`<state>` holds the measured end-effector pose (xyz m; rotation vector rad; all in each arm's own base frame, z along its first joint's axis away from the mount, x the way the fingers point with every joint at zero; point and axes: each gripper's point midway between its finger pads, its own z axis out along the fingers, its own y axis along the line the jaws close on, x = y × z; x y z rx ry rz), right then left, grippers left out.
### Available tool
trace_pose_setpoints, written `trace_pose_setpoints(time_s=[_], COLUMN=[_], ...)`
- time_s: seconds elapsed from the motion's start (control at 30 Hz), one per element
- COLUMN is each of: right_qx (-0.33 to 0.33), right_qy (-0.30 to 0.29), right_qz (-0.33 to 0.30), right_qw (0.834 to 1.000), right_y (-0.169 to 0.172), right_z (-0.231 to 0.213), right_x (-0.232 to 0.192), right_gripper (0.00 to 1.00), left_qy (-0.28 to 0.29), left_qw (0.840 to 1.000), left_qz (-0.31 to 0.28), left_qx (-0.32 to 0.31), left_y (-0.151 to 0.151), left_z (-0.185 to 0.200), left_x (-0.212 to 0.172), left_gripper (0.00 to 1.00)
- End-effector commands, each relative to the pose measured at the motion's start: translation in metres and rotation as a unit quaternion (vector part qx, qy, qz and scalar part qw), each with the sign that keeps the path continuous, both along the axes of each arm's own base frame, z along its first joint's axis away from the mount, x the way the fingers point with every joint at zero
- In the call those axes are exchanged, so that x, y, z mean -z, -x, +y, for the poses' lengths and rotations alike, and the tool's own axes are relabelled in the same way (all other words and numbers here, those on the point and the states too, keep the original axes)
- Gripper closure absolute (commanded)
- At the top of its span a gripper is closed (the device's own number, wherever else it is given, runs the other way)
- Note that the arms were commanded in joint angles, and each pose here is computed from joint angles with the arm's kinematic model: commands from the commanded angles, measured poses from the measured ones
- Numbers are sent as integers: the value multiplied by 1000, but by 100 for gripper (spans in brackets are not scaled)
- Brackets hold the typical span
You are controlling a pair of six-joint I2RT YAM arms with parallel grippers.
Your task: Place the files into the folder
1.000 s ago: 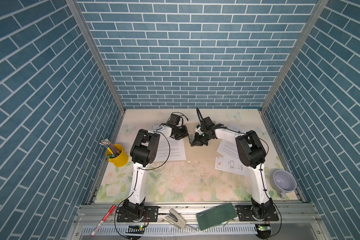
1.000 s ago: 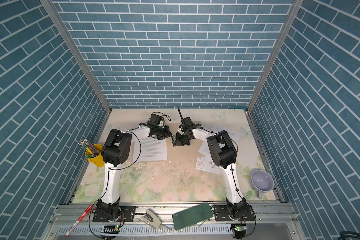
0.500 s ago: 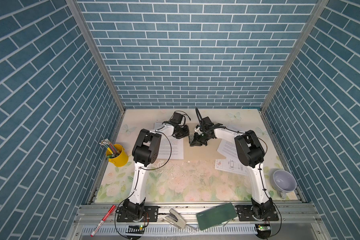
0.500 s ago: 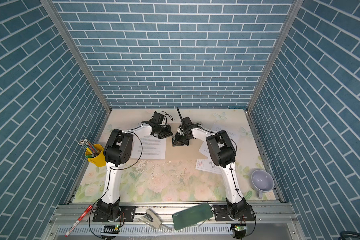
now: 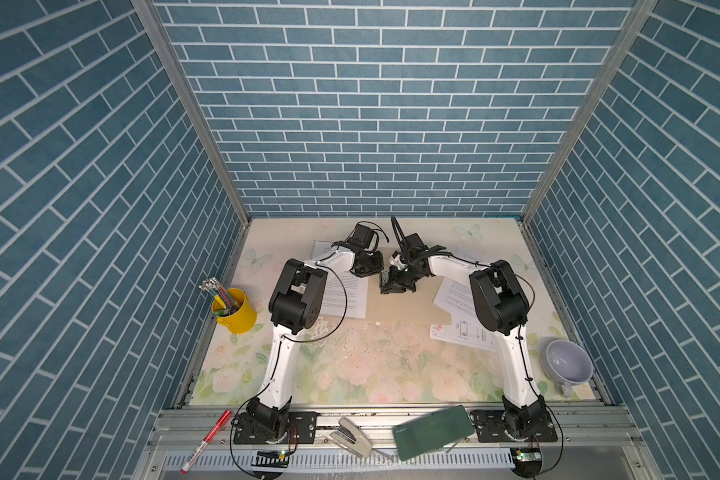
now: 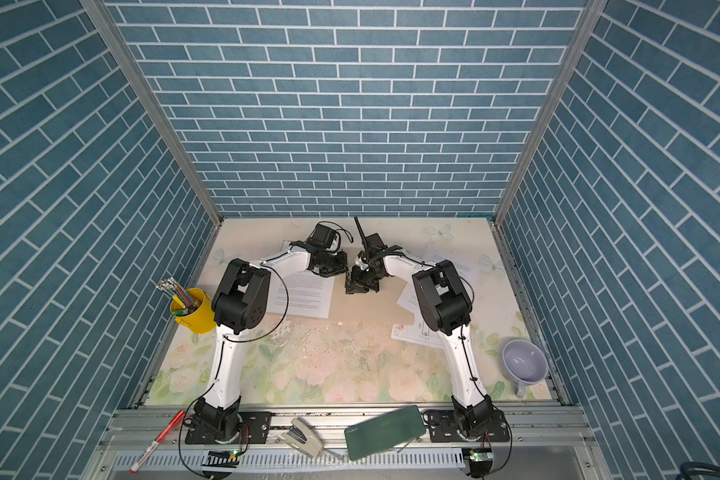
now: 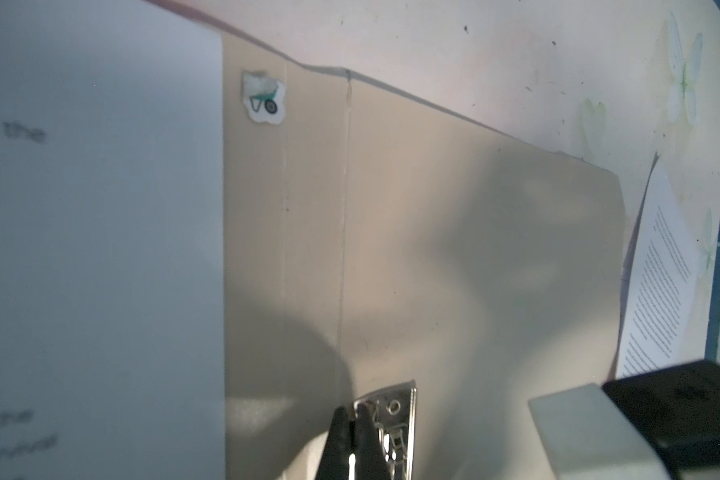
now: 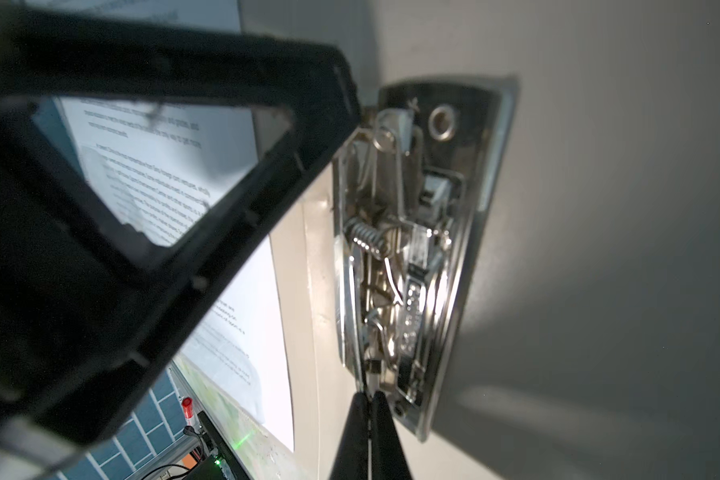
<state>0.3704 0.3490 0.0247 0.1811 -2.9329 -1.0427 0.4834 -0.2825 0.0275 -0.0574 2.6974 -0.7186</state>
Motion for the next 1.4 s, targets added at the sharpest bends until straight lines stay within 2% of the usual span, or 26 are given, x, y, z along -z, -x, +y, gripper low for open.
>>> trace_pose_setpoints(time_s=[0.0, 0.17, 0.3, 0.67, 0.8, 1.0, 1.1, 1.23, 1.37], right_qx=[-3, 4, 14, 62, 68, 97, 118, 146, 142], right_qy=[157, 135, 99, -12, -45, -46, -16, 17, 44], right_qz=[66, 58, 44, 29, -2, -72, -96, -61, -43], right_qw=[985, 989, 994, 998, 997, 992, 988, 987, 988], right_y=[33, 26, 17, -5, -17, -36, -38, -31, -25], right_z=[-64, -62, -50, -14, -5, -21, -47, -80, -96], right_x=[73, 59, 30, -19, -50, -73, -68, -41, -23], right_gripper=[100, 100, 100, 100, 84, 72, 70, 70, 69], left_qy=[-65, -76, -79, -32, -22, -9, 4, 22, 32], left_qw=[996, 995, 995, 998, 998, 998, 998, 997, 996], left_qz=[55, 50, 51, 56, 55, 59, 64, 66, 70], left_qx=[25, 28, 29, 14, 11, 1, -11, -36, -54], left_y=[29, 28, 29, 28, 25, 21, 20, 16, 13], left_z=[14, 17, 17, 11, 13, 16, 18, 23, 24], left_x=[42, 43, 43, 35, 30, 27, 24, 17, 13], left_gripper=[100, 100, 100, 100, 100, 100, 97, 96, 91])
